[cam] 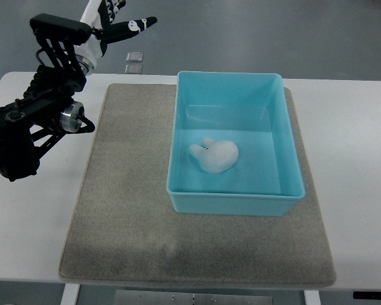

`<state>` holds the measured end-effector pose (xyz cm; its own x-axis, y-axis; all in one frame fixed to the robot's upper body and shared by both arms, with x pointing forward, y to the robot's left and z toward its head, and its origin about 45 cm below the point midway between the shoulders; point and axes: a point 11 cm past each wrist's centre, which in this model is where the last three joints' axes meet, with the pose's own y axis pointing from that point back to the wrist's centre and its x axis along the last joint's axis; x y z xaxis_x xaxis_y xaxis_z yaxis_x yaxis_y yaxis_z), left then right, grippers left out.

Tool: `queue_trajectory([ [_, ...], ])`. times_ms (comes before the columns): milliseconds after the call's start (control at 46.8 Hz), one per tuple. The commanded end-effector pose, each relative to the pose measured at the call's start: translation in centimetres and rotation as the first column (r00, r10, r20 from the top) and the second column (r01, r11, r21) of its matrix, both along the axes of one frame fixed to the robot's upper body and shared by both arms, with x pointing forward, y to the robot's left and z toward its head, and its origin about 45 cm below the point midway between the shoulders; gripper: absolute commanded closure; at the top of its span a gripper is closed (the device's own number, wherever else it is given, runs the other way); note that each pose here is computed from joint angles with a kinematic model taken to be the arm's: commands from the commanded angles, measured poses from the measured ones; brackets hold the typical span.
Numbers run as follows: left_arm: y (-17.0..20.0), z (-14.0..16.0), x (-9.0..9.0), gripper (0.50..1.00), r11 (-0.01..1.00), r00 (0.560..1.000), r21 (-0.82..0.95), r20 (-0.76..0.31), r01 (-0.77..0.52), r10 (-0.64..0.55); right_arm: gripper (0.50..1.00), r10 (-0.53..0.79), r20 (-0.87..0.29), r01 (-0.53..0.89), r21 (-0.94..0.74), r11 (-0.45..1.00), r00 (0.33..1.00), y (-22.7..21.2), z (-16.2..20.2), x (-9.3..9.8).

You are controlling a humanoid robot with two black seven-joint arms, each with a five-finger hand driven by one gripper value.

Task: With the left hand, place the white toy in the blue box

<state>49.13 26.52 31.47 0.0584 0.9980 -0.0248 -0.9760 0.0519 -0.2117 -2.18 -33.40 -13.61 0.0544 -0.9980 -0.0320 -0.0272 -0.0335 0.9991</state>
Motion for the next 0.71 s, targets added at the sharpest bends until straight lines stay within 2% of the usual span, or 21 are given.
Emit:
queue_trajectory([
  [0, 1.8, -0.2, 0.4, 0.508, 0.968, 0.996, -0.240, -0.073, -0.071, 0.055, 0.564, 0.000, 0.000, 0.000, 0.000, 1.000, 1.000, 0.0, 0.0, 0.0],
  [107, 3.2, -0.8, 0.5, 0.508, 0.890, 0.987, -0.438, -0.149, -0.127, 0.067, 0.564, -0.002, 0.000, 0.002, 0.000, 1.000, 1.000, 0.0, 0.0, 0.0],
  [235, 5.0, -0.5, 0.3, 0.508, 0.876, 0.986, -0.463, -0.147, -0.137, 0.077, 0.564, -0.002, 0.000, 0.002, 0.000, 1.000, 1.000, 0.0, 0.0, 0.0],
  [492, 6.7, -3.6, -0.8, 0.506, 0.822, 0.972, -0.541, -0.229, -0.176, 0.057, 0.564, 0.000, 0.000, 0.000, 0.000, 1.000, 1.000, 0.0, 0.0, 0.0],
  [684, 7.9, -4.0, -1.2, 0.506, 0.784, 0.971, -0.590, -0.229, -0.192, 0.066, 0.564, 0.001, 0.000, -0.001, 0.000, 1.000, 1.000, 0.0, 0.0, 0.0],
])
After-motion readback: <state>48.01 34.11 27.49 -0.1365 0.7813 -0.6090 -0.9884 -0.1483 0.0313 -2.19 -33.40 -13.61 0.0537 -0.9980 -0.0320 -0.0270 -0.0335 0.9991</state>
